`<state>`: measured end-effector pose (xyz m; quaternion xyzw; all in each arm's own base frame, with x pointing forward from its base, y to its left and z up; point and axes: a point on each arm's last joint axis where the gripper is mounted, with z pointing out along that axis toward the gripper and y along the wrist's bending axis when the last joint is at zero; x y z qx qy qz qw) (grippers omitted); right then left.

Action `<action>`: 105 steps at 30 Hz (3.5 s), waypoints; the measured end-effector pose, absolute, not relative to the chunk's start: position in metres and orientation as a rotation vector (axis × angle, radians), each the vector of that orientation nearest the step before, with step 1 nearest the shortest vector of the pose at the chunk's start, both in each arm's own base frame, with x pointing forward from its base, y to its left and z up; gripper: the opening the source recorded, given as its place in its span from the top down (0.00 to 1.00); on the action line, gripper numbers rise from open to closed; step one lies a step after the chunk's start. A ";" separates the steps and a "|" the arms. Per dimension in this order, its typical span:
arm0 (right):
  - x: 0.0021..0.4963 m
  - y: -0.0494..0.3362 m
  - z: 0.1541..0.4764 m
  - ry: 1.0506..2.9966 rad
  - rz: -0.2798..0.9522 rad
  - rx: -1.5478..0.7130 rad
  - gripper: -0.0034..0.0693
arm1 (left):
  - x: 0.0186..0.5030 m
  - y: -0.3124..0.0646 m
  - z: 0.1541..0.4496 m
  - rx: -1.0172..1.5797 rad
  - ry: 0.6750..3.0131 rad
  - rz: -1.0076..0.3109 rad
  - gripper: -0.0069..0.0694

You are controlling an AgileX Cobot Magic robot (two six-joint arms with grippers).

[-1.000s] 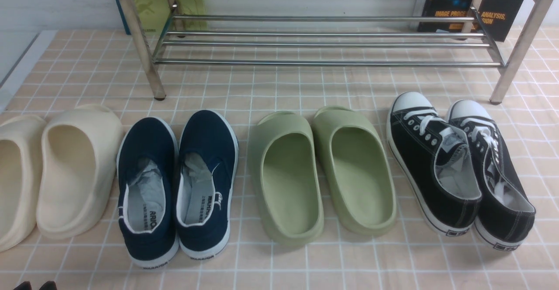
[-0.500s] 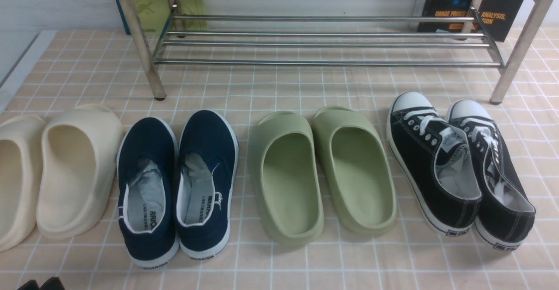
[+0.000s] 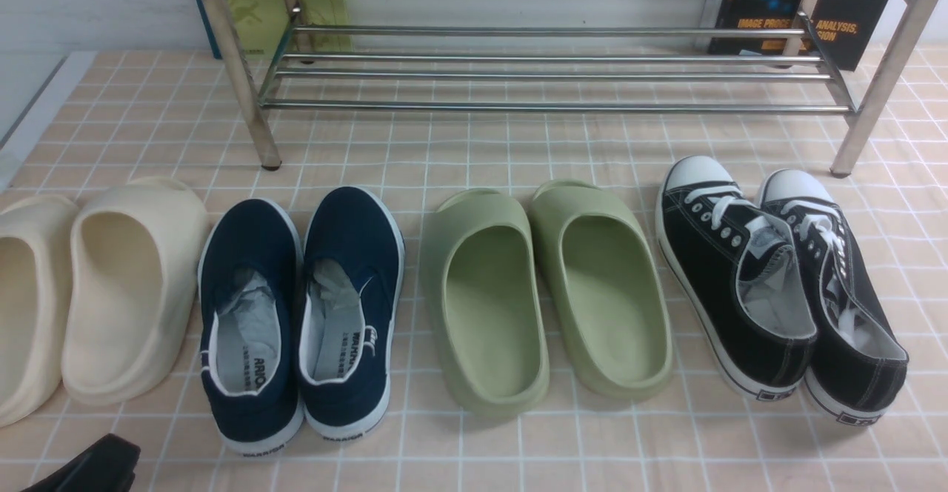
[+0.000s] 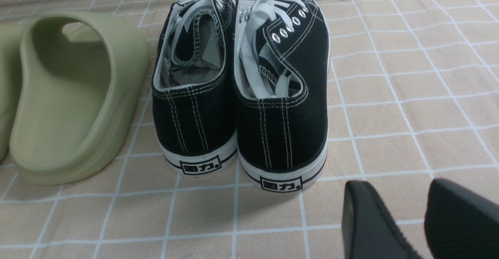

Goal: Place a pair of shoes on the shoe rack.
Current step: Use the left arm to grab the shoe closest to it

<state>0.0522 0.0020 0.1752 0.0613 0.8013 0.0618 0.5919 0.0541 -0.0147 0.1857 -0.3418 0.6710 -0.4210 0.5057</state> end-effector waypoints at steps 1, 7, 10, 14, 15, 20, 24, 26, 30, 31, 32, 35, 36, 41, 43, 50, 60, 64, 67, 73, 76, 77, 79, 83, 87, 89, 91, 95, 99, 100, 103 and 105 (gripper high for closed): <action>0.052 0.002 0.175 1.864 0.144 0.143 0.63 | 0.054 -0.015 0.186 -0.823 1.616 -1.016 0.60; 0.052 0.002 0.175 1.864 0.144 0.143 0.63 | 0.047 -0.014 0.226 -0.633 1.580 -0.926 0.60; 0.052 0.002 0.175 1.864 0.144 0.143 0.63 | 0.036 -0.011 0.265 -0.443 1.557 -0.769 0.62; 0.052 0.002 0.175 1.864 0.144 0.143 0.63 | 0.037 0.001 0.314 -0.311 1.829 -0.344 0.79; 0.052 0.002 0.175 1.864 0.144 0.143 0.63 | 0.041 0.004 0.316 -0.314 1.907 -0.270 0.81; 0.052 0.002 0.175 1.864 0.144 0.143 0.63 | 0.061 0.025 0.351 -0.309 2.206 0.217 0.91; 0.052 0.002 0.175 1.864 0.144 0.143 0.63 | 0.095 0.030 0.365 -0.228 2.348 0.471 0.91; 0.052 0.002 0.175 1.864 0.144 0.143 0.63 | 0.116 0.027 0.363 -0.172 2.406 0.532 0.90; 0.052 0.002 0.175 1.864 0.144 0.143 0.63 | 0.146 0.014 0.349 -0.076 2.514 0.547 0.86; 0.052 0.002 0.175 1.864 0.144 0.143 0.63 | 0.155 0.008 0.342 -0.039 2.555 0.531 0.83; 0.052 0.002 0.175 1.864 0.144 0.143 0.63 | 0.161 0.002 0.336 -0.018 2.593 0.513 0.81; 0.052 0.002 0.175 1.864 0.144 0.143 0.63 | 0.177 -0.010 0.320 0.008 2.697 0.449 0.73; 0.052 0.002 0.175 1.864 0.144 0.143 0.63 | 0.184 -0.015 0.313 0.014 2.730 0.416 0.69; 0.052 0.002 0.175 1.864 0.144 0.143 0.63 | 0.210 -0.032 0.288 0.023 2.795 0.270 0.50; 0.052 0.002 0.175 1.864 0.144 0.143 0.63 | 0.222 -0.039 0.276 0.023 2.820 0.217 0.44; 0.052 0.002 0.175 1.864 0.144 0.143 0.63 | 0.256 -0.055 0.237 0.000 2.866 0.135 0.38; 0.052 0.002 0.175 1.864 0.144 0.143 0.63 | 0.276 -0.063 0.207 -0.115 2.883 0.092 0.38; 0.052 0.002 0.175 1.864 0.144 0.143 0.63 | 0.282 -0.066 0.209 -0.144 2.871 0.055 0.38; 0.052 0.002 0.175 1.864 0.144 0.143 0.63 | 0.287 -0.068 0.219 -0.149 2.871 0.046 0.38; 0.052 0.002 0.175 1.864 0.144 0.143 0.63 | 0.299 -0.045 0.237 -0.279 2.892 -0.069 0.38; 0.052 0.002 0.175 1.864 0.144 0.143 0.63 | 0.295 -0.026 0.232 -0.320 2.948 -0.119 0.38; 0.052 0.002 0.175 1.864 0.144 0.143 0.63 | 0.293 -0.021 0.229 -0.313 2.968 -0.127 0.38; 0.052 0.002 0.175 1.864 0.144 0.143 0.63 | 0.289 -0.020 0.225 -0.286 2.993 -0.126 0.38; 0.052 0.002 0.175 1.864 0.144 0.143 0.63 | 0.285 -0.028 0.218 -0.233 3.001 -0.113 0.38; 0.052 0.002 0.175 1.864 0.144 0.143 0.63 | 0.291 -0.039 0.219 -0.227 2.919 -0.039 0.38; 0.052 0.002 0.175 1.864 0.144 0.143 0.63 | 0.294 -0.040 0.219 -0.250 2.876 -0.014 0.37; 0.052 0.002 0.175 1.864 0.144 0.143 0.63 | 0.296 -0.038 0.220 -0.273 2.850 0.000 0.37; 0.052 0.002 0.175 1.864 0.144 0.143 0.63 | 0.297 -0.038 0.220 -0.303 2.835 -0.004 0.37; 0.052 0.002 0.175 1.864 0.144 0.143 0.63 | 0.298 -0.040 0.221 -0.320 2.822 -0.032 0.37; 0.052 0.002 0.175 1.864 0.144 0.143 0.63 | 0.298 -0.040 0.220 -0.323 2.819 -0.036 0.37; 0.052 0.002 0.175 1.864 0.144 0.143 0.63 | 0.301 -0.040 0.214 -0.320 2.834 -0.027 0.37; 0.052 0.002 0.175 1.864 0.144 0.143 0.63 | 0.303 -0.040 0.207 -0.316 2.854 -0.013 0.37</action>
